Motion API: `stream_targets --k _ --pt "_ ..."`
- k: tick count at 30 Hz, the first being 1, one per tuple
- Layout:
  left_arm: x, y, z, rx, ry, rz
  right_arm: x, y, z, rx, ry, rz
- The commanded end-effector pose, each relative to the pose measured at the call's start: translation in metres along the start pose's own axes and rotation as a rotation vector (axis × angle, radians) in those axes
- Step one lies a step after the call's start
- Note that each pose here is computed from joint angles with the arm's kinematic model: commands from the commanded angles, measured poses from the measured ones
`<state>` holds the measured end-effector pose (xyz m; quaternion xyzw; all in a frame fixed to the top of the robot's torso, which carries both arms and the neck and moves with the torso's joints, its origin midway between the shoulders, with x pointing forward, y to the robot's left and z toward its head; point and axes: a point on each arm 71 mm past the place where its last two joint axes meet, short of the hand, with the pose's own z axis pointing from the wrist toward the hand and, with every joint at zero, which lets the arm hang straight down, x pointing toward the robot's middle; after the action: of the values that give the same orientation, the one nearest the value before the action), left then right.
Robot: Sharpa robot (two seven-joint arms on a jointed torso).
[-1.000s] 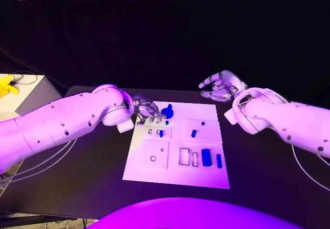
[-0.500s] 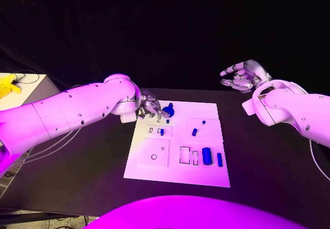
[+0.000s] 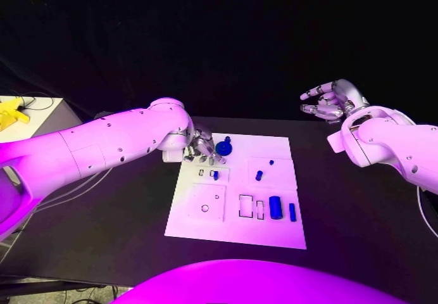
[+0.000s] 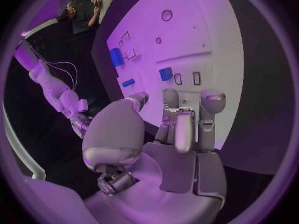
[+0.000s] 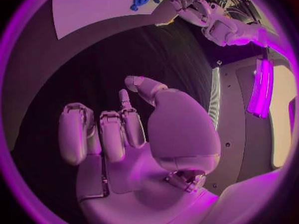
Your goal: Assemble the parts on the task board
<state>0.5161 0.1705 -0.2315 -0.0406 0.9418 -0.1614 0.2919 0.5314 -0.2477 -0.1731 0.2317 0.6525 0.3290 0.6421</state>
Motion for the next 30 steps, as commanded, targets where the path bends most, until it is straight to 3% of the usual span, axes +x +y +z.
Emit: stream_targets --k 1,17,30 --pt "0.0017 -0.0022 0.0011 -0.006 0.045 0.028 -0.001 -0.001 0.0 0.01 -0.006 0.004" --pt "0.0084 -0.0068 0.0098 -0.009 0.077 0.028 0.001 0.0 -0.001 0.012 0.0 0.01" --pt "0.0108 -0.0034 0.012 -0.019 0.103 0.03 0.001 -0.001 -0.001 0.018 0.002 0.01"
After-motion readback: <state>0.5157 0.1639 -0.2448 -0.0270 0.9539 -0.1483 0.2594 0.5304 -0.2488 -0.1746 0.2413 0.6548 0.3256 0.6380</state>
